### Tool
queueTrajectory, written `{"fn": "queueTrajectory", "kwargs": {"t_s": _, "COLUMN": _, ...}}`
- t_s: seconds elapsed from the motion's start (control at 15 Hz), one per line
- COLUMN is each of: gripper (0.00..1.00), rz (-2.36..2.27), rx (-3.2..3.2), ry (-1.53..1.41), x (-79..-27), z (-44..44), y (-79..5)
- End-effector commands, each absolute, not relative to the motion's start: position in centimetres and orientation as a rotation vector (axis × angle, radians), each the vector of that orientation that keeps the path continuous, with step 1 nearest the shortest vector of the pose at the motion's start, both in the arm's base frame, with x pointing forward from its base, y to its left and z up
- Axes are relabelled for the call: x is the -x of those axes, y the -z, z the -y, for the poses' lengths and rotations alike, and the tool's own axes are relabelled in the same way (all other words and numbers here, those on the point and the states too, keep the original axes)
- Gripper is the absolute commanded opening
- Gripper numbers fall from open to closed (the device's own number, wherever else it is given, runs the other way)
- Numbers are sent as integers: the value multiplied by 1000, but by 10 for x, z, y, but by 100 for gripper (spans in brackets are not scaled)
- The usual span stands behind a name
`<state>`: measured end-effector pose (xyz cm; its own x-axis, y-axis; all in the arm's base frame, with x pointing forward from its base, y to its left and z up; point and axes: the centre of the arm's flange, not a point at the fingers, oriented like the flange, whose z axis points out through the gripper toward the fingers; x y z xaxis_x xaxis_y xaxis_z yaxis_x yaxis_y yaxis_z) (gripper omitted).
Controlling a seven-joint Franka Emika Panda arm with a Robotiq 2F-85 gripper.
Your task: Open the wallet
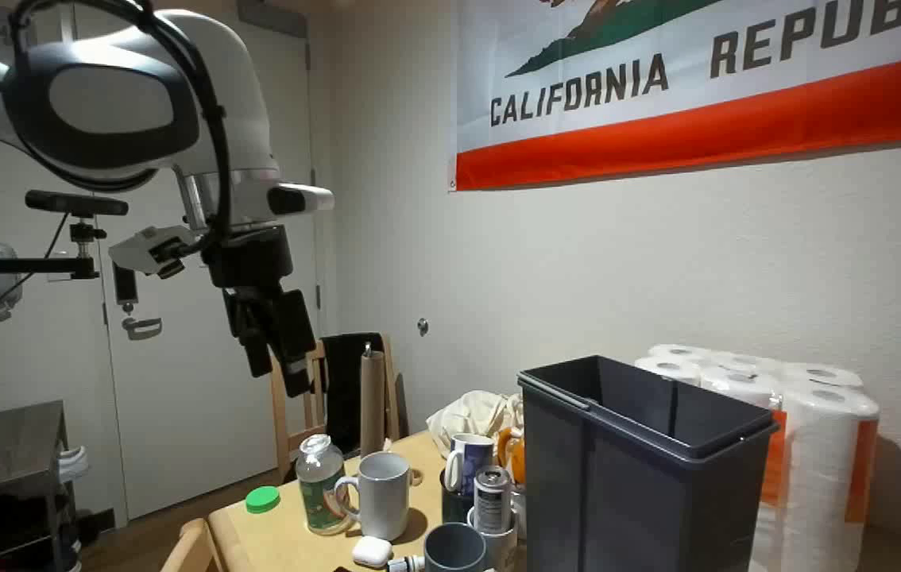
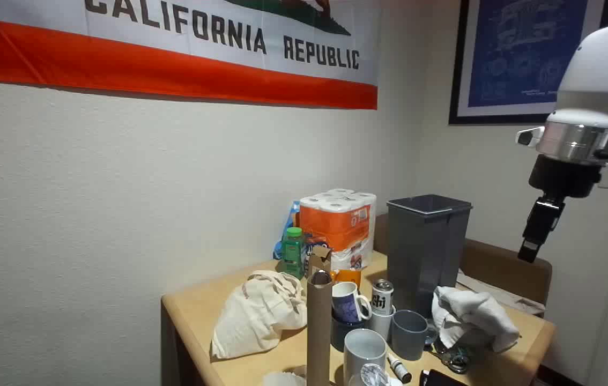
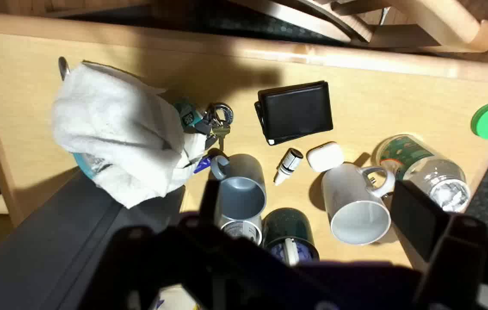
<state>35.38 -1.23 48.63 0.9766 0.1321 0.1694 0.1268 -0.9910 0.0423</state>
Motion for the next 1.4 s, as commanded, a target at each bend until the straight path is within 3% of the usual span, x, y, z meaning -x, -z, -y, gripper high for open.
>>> {"fn": "queueTrajectory", "kwargs": {"t_s": 0.0, "gripper": 100, "rz": -203, "rx": -3092, "ry": -268, "x": -354, "z": 12, "y": -486}}
{"fn": "queueTrajectory", "kwargs": {"t_s": 0.53, "gripper": 100, "rz": -259, "rx": -3090, "ry": -228, "x": -370, "z": 20, "y": -463}}
{"fn": "queueTrajectory", "kwargs": {"t_s": 1.33, "gripper": 100, "rz": -656, "rx": -3277, "ry": -95, "x": -451, "z": 72, "y": -322}}
